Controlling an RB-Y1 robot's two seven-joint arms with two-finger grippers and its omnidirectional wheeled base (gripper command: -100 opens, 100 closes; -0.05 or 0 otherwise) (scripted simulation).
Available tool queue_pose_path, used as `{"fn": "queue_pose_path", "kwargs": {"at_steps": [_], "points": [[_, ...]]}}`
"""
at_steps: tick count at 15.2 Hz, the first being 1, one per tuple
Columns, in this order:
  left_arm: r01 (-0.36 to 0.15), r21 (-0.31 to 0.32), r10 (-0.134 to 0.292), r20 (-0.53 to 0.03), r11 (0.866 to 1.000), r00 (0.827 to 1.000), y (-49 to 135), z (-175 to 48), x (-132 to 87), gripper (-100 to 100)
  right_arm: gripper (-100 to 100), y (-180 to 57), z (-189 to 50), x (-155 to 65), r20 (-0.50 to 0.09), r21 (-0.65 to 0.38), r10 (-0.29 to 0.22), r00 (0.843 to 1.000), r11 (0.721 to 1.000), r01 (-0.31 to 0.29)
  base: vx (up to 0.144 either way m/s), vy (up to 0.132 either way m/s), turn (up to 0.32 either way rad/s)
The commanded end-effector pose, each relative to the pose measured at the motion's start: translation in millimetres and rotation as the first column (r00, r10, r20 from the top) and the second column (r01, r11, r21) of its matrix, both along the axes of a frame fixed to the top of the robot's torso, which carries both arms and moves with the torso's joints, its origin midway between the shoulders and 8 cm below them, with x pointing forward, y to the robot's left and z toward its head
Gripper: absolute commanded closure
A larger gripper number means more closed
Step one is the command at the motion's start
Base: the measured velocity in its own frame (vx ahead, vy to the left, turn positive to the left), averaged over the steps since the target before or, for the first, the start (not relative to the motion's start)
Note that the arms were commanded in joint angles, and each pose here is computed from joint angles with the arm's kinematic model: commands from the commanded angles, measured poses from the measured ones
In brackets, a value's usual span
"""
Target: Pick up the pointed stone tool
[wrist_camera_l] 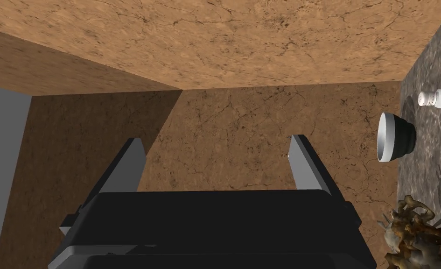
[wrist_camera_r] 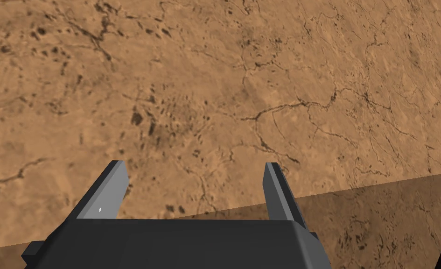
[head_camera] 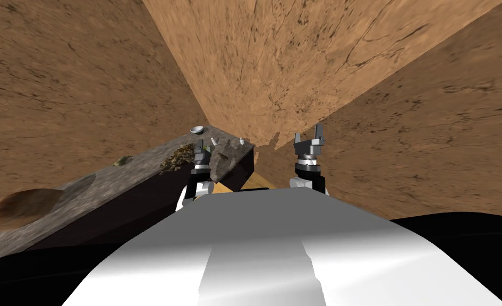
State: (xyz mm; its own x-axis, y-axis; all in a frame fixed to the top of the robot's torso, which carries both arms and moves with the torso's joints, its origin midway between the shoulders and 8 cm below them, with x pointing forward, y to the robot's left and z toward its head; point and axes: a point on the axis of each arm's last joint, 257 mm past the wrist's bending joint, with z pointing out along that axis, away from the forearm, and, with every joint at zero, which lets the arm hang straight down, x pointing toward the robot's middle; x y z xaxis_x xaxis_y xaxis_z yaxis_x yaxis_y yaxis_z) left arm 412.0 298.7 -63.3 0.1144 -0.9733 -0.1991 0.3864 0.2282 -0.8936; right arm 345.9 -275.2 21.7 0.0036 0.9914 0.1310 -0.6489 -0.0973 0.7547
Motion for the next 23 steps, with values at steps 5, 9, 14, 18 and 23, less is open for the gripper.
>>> {"fn": "queue_pose_path", "kwargs": {"at_steps": [5, 9, 14, 18, 23], "points": [[-0.012, 0.035, 0.016, -0.138, 0.999, 0.99, 21.2, -33.1, 20.1, -100, 0, 0.0, 0.0, 0.0, 0.0, 0.0, 0.0, 1.0, 1.0, 0.0, -0.011, 0.018, -0.083], [-0.021, 0.044, 0.03, -0.211, 0.999, 0.977, 31.6, -51.0, 28.4, -100, 0, 0.0, 0.0, 0.0, 0.0, 0.0, 0.0, 1.0, 1.0, 0.0, -0.008, 0.012, -0.088], [-0.038, 0.063, 0.055, -0.303, 0.997, 0.952, 52.4, -73.1, 40.4, -100, 0, 0.0, 0.0, 0.0, 0.0, 0.0, 0.0, 1.0, 1.0, 0.0, -0.009, 0.015, -0.08], [-0.051, 0.069, 0.074, -0.378, 0.996, 0.923, 65.4, -92.3, 46.0, -100, 0, 0.0, 0.0, 0.0, 0.0, 0.0, 0.0, 1.0, 1.0, 0.0, -0.007, 0.016, -0.106], [-0.066, 0.076, 0.093, -0.454, 0.995, 0.886, 79.1, -111.8, 50.0, -100, 0, 0.0, 0.0, 0.0, 0.0, 0.0, 0.0, 1.0, 1.0, 0.0, -0.004, 0.011, -0.061]]}}
